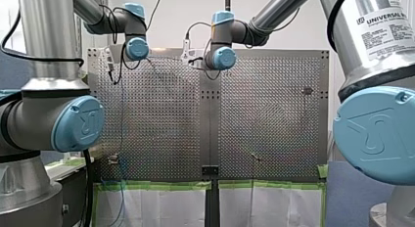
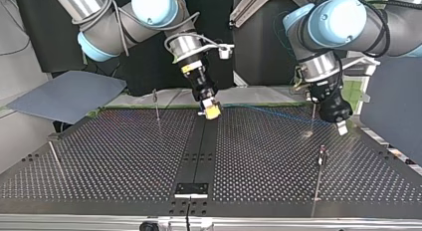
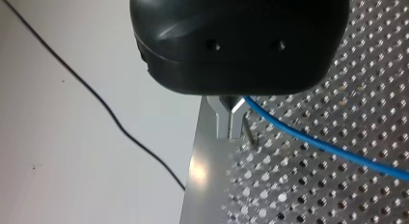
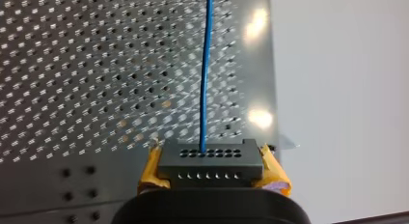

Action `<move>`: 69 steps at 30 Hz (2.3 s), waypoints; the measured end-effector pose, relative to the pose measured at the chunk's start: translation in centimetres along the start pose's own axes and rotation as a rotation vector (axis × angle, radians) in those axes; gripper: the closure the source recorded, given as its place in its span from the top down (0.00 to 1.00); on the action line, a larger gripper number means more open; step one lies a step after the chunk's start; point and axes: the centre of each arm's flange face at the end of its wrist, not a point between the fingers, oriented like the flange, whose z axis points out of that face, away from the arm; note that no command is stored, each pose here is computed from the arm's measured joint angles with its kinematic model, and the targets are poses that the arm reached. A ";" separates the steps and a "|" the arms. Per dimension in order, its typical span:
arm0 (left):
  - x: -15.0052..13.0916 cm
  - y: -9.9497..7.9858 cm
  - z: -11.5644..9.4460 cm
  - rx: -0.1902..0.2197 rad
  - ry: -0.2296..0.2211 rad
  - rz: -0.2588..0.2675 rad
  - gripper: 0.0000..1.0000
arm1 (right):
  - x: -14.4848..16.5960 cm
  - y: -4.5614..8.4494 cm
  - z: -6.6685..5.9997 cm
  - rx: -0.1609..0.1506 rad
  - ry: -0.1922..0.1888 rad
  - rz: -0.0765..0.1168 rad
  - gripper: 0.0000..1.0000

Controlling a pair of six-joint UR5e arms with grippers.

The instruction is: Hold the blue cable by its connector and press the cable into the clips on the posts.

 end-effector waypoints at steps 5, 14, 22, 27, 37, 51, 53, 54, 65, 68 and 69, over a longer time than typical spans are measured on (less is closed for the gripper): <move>-0.4 0.5 1.2 0.009 -0.013 -0.002 0.00 | 1.8 -0.4 1.0 0.009 0.037 0.003 0.00; -1.2 0.3 2.6 0.049 -0.027 -0.014 0.00 | 3.9 -0.9 1.9 0.017 0.068 0.007 0.00; 0.0 0.2 4.4 0.077 -0.004 -0.010 0.00 | 4.3 -1.1 2.1 0.019 0.074 0.008 0.00; 0.1 0.6 5.1 0.077 -0.007 -0.010 0.00 | 4.2 -1.2 2.1 0.018 0.071 0.008 0.00; 0.7 1.2 6.9 0.105 -0.004 -0.024 0.00 | 2.3 -1.0 2.6 0.013 0.048 0.007 0.00; -0.3 1.4 9.3 0.125 -0.022 -0.059 0.00 | 1.9 -1.0 3.0 0.014 0.046 0.008 0.00; -0.3 1.5 9.4 0.125 -0.020 -0.059 0.00 | 1.8 -0.9 3.0 0.014 0.045 0.008 0.00; -0.3 1.6 9.5 0.126 -0.019 -0.059 0.00 | 1.8 -0.9 3.1 0.013 0.045 0.008 0.00; 1.9 1.6 10.7 0.167 0.017 -0.067 0.00 | 0.5 -0.1 4.0 0.002 0.034 0.005 0.00; 2.9 1.8 11.4 0.169 0.025 -0.078 0.00 | 0.5 0.0 4.3 0.001 0.036 0.005 0.00; 3.0 1.8 11.7 0.171 0.021 -0.085 0.00 | 0.5 0.1 4.4 0.001 0.038 0.005 0.00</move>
